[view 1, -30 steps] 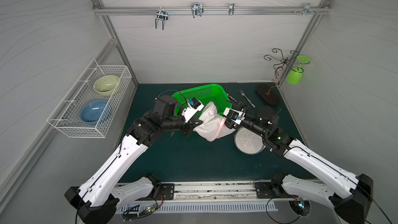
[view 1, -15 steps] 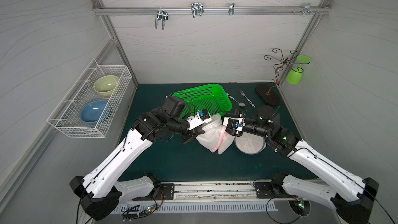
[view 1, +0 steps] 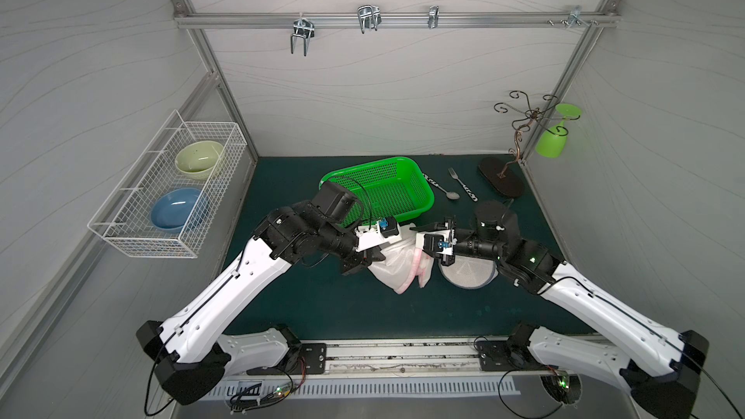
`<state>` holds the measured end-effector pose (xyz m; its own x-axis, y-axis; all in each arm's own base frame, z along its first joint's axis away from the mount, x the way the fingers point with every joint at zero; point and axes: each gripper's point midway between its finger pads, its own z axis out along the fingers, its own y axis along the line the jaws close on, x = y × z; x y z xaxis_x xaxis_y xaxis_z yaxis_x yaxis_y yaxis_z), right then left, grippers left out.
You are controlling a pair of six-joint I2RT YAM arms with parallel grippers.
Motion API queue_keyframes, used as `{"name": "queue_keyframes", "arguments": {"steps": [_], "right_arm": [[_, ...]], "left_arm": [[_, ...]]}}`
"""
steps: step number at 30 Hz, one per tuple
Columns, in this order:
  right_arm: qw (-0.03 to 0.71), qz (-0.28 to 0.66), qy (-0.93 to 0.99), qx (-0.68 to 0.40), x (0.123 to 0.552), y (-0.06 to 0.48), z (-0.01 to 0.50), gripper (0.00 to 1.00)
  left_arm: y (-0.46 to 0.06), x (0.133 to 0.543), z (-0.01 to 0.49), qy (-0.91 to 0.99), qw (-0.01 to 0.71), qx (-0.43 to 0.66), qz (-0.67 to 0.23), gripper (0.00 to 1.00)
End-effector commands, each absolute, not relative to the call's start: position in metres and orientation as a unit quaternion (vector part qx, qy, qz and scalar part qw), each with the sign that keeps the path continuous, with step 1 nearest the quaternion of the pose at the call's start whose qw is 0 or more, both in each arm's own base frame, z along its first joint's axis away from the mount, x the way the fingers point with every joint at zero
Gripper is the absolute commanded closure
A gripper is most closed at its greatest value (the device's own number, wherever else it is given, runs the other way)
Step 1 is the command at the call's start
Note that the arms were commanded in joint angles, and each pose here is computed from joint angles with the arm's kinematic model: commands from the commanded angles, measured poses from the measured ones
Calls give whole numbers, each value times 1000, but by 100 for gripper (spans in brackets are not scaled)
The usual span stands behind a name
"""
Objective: Turn the laundry bag inside out
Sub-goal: Turn over the laundry bag.
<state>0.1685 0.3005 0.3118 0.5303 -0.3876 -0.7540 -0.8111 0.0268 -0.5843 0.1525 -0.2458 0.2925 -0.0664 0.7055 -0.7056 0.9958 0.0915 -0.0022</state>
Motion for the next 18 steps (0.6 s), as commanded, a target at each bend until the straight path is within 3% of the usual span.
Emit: {"name": "queue_keyframes", "arguments": {"steps": [1,5,7,9,11,13,16,18], "right_arm": [[554,218,434,-676,155,303,322,73],[543,236,444,-673,152,303,320,91],[540,247,449,-668,150,304,321,99],[535,256,460,-661,150,303,321,100],[530,263,483,-645,152,301,320,100],[525,262,526,-616,161,298,318,100],[514,255,624,-530,185,287,312,100],[504,254,689,-454,201,278,310,100]], "left_arm": [[-250,158,311,664,312,632,-249,100],[-253,162,317,661,323,630,-249,99],[-255,164,321,660,333,626,-250,92],[-255,169,326,660,350,619,-242,75],[-251,182,333,668,387,598,-215,49],[-243,198,344,675,438,567,-178,36],[-228,217,372,674,526,500,-138,26],[-218,219,380,676,555,466,-132,25]]}}
